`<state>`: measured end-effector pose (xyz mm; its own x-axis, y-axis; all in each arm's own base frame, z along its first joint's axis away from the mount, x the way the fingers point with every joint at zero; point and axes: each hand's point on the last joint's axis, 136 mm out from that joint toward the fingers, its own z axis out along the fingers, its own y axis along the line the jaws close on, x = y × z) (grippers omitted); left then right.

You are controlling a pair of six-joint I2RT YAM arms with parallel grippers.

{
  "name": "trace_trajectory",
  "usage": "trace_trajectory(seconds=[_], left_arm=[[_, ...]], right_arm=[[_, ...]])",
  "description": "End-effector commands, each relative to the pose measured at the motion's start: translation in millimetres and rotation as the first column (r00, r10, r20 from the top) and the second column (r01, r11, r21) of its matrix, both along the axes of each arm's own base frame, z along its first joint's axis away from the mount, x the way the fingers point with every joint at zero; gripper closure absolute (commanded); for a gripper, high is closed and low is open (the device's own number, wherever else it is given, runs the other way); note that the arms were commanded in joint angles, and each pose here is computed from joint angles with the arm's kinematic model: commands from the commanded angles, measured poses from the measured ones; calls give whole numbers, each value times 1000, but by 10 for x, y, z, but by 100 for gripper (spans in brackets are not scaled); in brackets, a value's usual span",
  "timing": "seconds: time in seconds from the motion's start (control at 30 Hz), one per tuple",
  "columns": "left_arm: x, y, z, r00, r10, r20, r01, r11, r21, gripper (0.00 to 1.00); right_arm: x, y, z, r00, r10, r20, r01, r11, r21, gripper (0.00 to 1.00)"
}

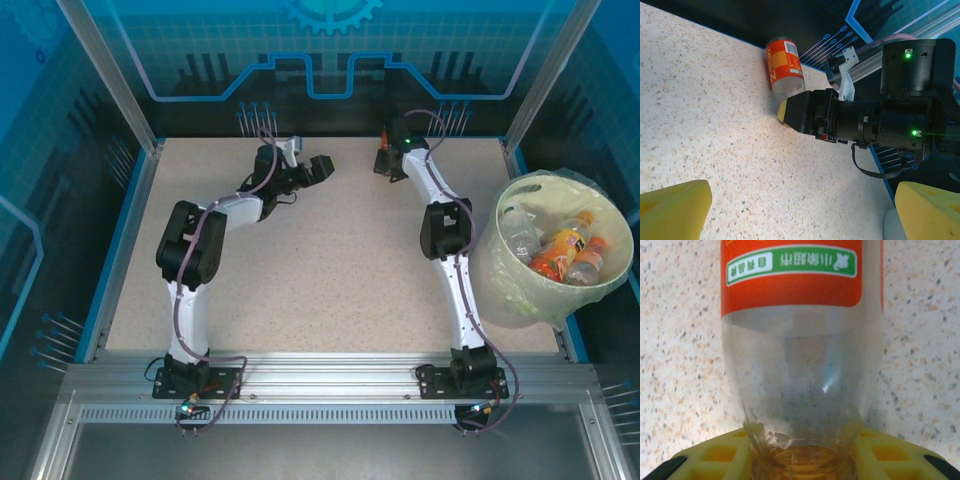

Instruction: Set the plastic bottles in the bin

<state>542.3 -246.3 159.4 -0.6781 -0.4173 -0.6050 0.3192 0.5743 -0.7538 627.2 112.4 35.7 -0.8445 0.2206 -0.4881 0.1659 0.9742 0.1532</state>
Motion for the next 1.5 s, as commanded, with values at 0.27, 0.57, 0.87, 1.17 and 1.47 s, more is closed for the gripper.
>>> trace_trajectory(seconds=[0.27,0.57,0.87,1.17,1.47], left_arm=[[-579,149,509,998,51,40,-50,998,-28,3],[-1086,276,662,996,85,40,-86,996,37,1],[-1368,337,801,994,97,41,-99,994,46,1],[-1478,294,883,995,101,14,-101,993,52,1],[-1588,150,1035,999,46,1,-45,992,114,1]], right_arm=[[-713,624,1829,932,252,262,-251,967,-38,79],[-1906,483,2755,859,282,426,-314,950,3,79],[-3038,-863,3237,861,62,504,-27,997,-77,79],[-4108,-2242,3370,846,-287,449,454,830,-325,79],[-4604,-2738,2842,794,-567,220,608,737,-294,75]])
